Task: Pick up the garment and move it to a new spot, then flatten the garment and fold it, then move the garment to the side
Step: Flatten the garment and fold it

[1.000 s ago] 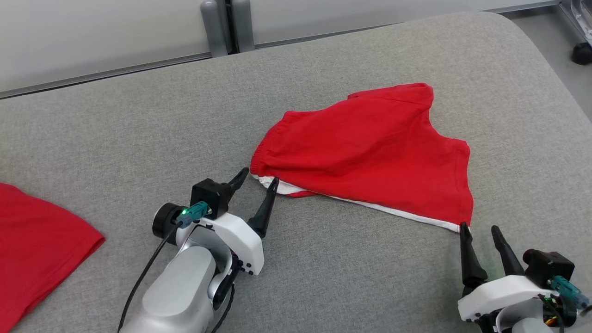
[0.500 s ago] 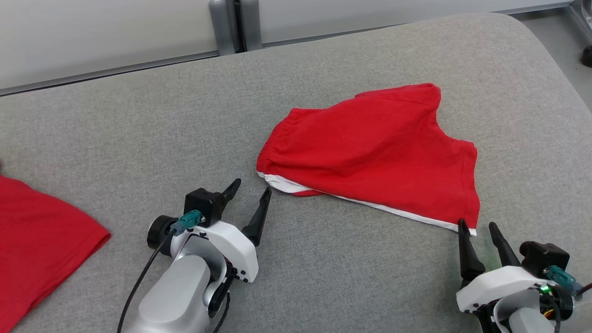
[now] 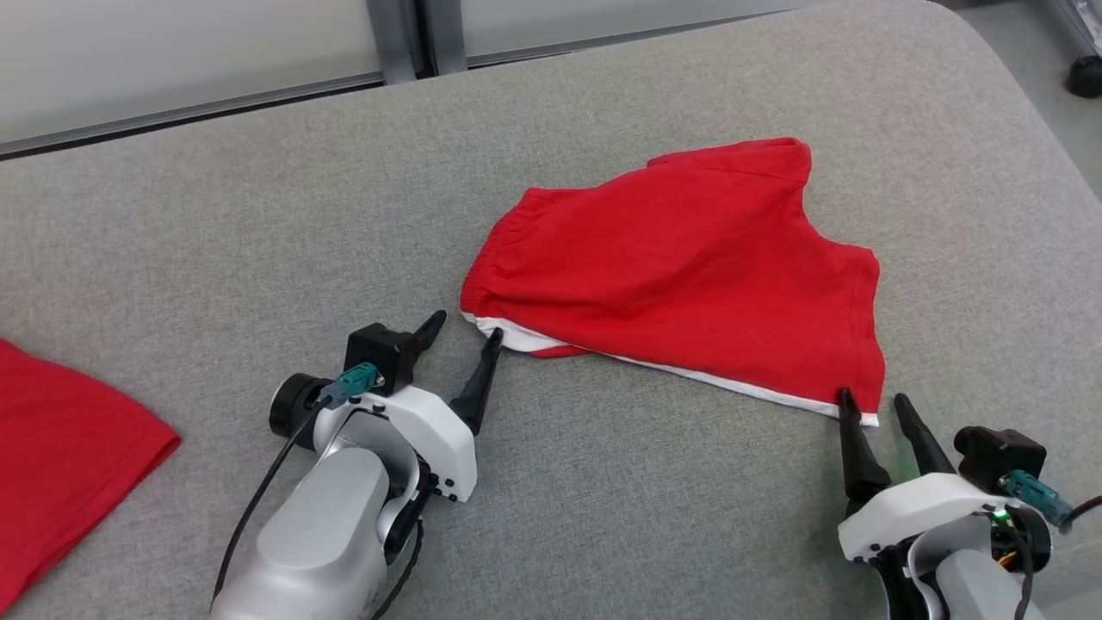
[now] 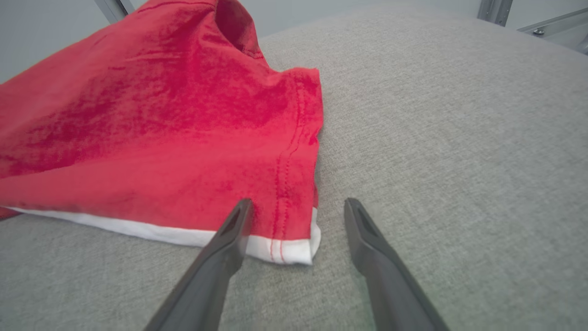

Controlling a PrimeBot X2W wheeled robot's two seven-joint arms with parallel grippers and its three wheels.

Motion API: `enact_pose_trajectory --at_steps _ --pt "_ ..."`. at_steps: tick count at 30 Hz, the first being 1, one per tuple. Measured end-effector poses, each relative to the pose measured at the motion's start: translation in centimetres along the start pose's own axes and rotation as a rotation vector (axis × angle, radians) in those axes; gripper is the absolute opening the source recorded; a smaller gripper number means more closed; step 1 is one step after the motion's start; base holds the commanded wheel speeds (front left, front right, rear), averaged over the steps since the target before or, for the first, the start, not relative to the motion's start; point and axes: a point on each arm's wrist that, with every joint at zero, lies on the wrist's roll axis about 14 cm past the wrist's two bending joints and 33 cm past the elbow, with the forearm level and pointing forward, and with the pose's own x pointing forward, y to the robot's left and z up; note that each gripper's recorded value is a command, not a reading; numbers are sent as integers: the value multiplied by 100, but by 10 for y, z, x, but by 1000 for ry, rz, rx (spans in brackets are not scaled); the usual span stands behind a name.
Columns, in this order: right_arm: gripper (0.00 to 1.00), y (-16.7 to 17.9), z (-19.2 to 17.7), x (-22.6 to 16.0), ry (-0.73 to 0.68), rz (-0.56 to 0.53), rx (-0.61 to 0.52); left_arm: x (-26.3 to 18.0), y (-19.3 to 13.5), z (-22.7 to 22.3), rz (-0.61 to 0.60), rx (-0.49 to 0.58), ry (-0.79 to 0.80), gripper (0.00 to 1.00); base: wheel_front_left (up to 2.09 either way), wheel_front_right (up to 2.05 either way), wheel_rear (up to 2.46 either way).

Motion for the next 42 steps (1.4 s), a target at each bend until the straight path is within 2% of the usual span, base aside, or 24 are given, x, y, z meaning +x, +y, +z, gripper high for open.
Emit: enact_pose_trajectory --at_steps 6,7,8,9,15,21,28,35,39,42 --pt "100 -3 -9 -1 29 -7 5 6 -6 -6 -30 9 23 100 0 0 0" --pt "100 -3 -10 -2 32 -7 8 7 -8 -5 -37 8 22 73 0 0 0" --pt "95 -3 -11 -2 35 -9 14 8 -10 -5 -44 8 24 24 0 0 0" --pt "0 -1 -13 -2 42 -3 26 8 -12 -7 -53 4 31 0 0 0 0" --pt "0 1 -10 -2 39 17 29 5 -14 0 -54 2 12 0 0 0 0" --pt "0 6 20 2 -45 59 6 -5 -13 19 -41 13 -48 0 0 0 0" --pt "0 27 117 -2 -324 157 -62 -24 -17 79 -36 53 -224 0 0 0 0" --pt "0 63 231 -40 -664 262 -171 -62 -28 172 -27 130 -484 0 0 0 0" --pt "0 80 274 -67 -776 293 -223 -93 -36 225 -11 156 -620 0 0 0 0" --pt "0 89 295 -84 -821 305 -215 -117 -39 254 11 147 -691 0 0 0 0"
